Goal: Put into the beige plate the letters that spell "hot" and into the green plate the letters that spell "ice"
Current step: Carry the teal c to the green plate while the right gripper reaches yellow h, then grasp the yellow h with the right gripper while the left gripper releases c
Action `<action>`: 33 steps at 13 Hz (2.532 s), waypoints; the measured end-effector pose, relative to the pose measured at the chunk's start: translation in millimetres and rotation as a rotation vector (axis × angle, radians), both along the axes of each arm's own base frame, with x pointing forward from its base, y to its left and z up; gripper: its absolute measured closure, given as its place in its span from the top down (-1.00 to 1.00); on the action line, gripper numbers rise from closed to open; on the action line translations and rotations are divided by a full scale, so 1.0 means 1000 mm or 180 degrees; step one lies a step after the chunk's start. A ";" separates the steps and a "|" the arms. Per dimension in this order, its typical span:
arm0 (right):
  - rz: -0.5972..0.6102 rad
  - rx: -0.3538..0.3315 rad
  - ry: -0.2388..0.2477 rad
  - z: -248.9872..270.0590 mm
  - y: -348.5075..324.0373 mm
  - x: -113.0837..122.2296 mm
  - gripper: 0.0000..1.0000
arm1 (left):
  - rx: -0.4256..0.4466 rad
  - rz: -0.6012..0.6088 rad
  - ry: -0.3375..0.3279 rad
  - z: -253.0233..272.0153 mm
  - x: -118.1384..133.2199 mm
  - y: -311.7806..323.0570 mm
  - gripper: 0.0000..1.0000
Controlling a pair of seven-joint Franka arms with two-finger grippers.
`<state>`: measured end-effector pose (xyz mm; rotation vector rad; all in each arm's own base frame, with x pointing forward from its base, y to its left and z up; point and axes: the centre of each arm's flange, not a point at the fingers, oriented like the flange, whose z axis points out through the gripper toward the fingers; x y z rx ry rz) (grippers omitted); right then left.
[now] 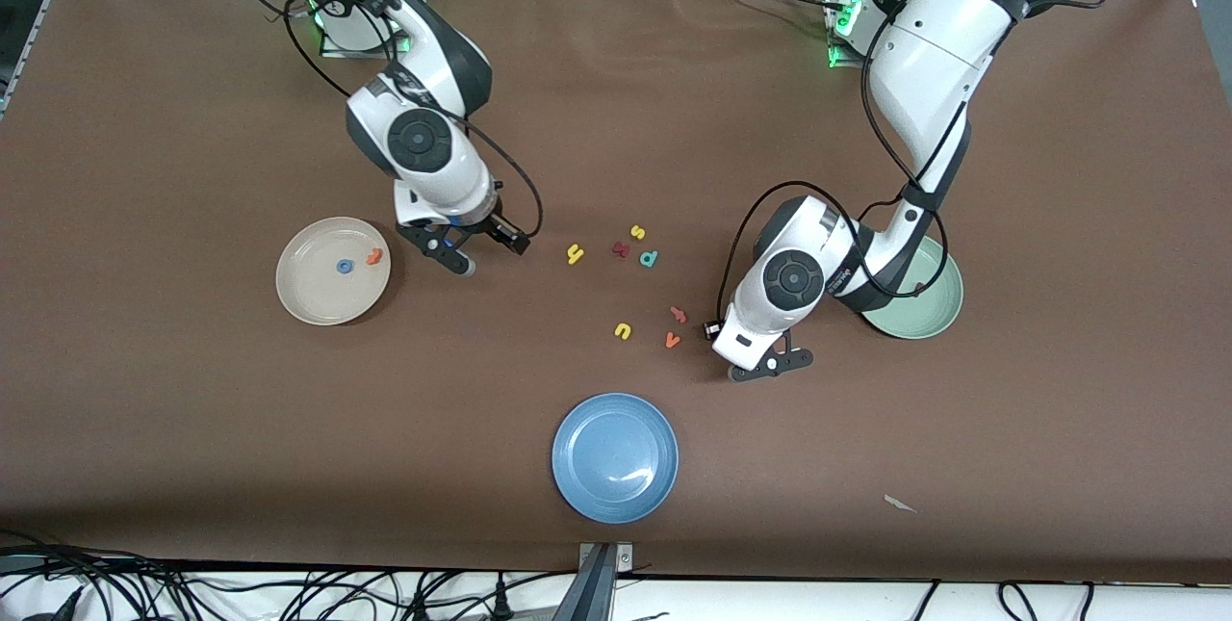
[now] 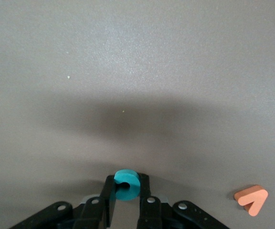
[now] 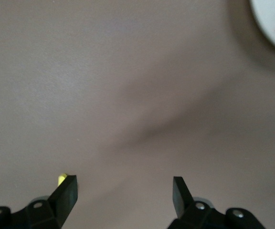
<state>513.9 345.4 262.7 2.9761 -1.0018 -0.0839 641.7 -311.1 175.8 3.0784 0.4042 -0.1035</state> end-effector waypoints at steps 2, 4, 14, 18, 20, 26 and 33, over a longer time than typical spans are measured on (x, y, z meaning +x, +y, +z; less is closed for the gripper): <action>-0.0187 0.0001 -0.0094 -0.021 0.028 -0.005 0.78 | 0.0015 -0.0033 0.0011 0.006 0.006 0.009 -0.52; -0.0321 0.0009 -0.0144 -0.030 0.054 -0.006 0.78 | 0.0129 -0.0240 0.0235 0.021 0.012 0.034 -0.52; -0.0599 -0.0154 -0.0282 -0.078 0.105 -0.013 0.77 | -0.0155 -0.1441 0.1317 0.061 -0.016 0.268 -0.52; -0.0563 -0.0177 -0.0299 -0.091 0.117 -0.016 0.74 | -0.0294 -0.1505 0.1490 0.039 -0.037 0.303 -0.52; -0.0526 -0.0207 -0.0334 -0.096 0.116 -0.016 0.66 | -0.0310 -0.1541 0.1503 0.027 -0.045 0.296 -0.52; -0.0532 -0.0186 -0.0376 -0.089 0.120 -0.013 -0.37 | -0.0333 -0.1499 0.1495 0.012 -0.055 0.305 -0.03; -0.0396 -0.0209 -0.0433 -0.068 0.090 0.008 -0.47 | -0.0150 -0.1470 0.1085 0.096 -0.025 0.309 1.00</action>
